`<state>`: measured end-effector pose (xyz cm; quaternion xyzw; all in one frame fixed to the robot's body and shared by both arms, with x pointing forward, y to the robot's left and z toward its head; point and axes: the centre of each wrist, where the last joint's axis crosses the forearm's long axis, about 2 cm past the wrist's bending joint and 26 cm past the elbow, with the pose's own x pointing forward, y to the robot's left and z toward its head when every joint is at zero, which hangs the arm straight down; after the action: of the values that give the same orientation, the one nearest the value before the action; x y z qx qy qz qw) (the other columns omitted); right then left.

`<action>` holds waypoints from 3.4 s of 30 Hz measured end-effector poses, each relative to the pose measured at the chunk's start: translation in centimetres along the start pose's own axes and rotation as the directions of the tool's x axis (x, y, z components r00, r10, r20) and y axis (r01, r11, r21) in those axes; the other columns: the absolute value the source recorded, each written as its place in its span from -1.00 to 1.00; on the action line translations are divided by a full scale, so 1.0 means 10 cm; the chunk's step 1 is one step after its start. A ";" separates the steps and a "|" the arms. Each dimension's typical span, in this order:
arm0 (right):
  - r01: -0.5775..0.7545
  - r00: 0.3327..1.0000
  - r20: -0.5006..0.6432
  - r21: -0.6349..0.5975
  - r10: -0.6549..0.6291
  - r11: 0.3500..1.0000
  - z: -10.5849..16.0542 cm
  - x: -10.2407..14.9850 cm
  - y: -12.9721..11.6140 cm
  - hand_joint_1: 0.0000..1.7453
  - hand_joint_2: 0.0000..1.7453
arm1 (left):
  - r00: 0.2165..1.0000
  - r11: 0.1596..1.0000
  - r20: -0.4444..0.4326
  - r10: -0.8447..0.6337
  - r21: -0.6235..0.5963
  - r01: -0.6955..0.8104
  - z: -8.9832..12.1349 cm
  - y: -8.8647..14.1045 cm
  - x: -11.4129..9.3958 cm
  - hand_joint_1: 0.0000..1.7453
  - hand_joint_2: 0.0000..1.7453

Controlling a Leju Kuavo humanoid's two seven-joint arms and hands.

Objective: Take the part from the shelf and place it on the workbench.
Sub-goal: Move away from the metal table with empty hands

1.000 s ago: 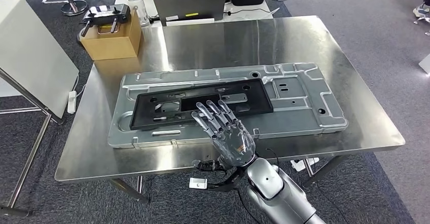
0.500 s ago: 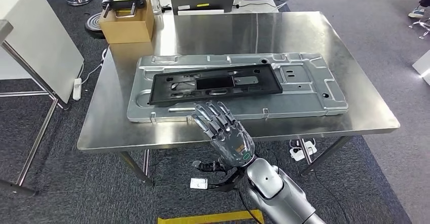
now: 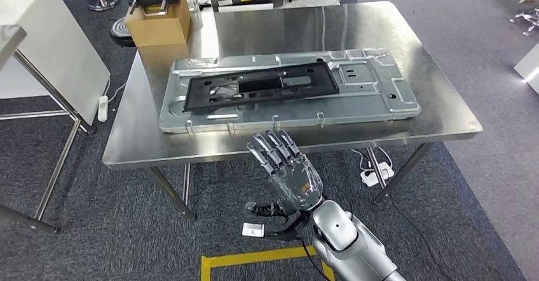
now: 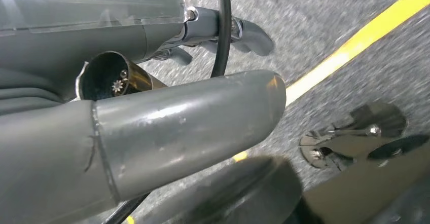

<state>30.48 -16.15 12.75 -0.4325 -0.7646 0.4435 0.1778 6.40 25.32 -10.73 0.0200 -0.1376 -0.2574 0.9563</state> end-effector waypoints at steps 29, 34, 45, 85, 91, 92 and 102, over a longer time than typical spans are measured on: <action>0.882 -0.444 -0.783 -0.298 0.436 0.364 3.36 0.78 0.51 -1.00 -1.00 | 0.992 0.992 -0.007 0.129 0.007 -0.129 0.02 -0.04 -0.13 -1.00 -1.00; 0.901 -0.412 -0.827 -0.308 0.382 0.306 3.35 0.89 0.51 -1.00 -1.00 | 0.991 0.991 0.004 0.134 0.007 -0.134 0.02 -0.03 -0.13 -1.00 -1.00; 0.904 -0.410 -0.836 -0.318 0.365 0.286 3.31 1.01 0.52 -1.00 -1.00 | 0.990 0.990 0.013 0.138 0.015 -0.138 0.01 0.02 -0.09 -1.00 -1.00; 0.907 -0.390 -0.847 -0.287 0.361 0.308 3.31 1.02 0.51 -1.00 -1.00 | 0.990 0.990 0.011 0.141 -0.012 -0.141 0.02 -0.04 -0.13 -1.00 -1.00; 0.903 -0.402 -0.842 -0.299 0.359 0.309 3.31 1.02 0.51 -1.00 -1.00 | 0.990 0.990 0.016 0.140 -0.012 -0.140 0.02 -0.04 -0.13 -1.00 -1.00; 0.903 -0.402 -0.842 -0.300 0.359 0.308 3.31 1.02 0.51 -1.00 -1.00 | 0.990 0.990 0.016 0.140 -0.012 -0.140 0.02 -0.04 -0.13 -1.00 -1.00; 0.900 -0.412 -0.835 -0.312 0.365 0.304 3.30 1.06 0.52 -1.00 -1.00 | 0.990 0.990 0.012 0.138 -0.008 -0.138 0.02 -0.03 -0.17 -1.00 -1.00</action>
<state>5.52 -23.58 -10.64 -0.0840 -0.1065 0.0846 0.9871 4.85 25.93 -11.00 0.0052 -0.1435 -0.1911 0.9710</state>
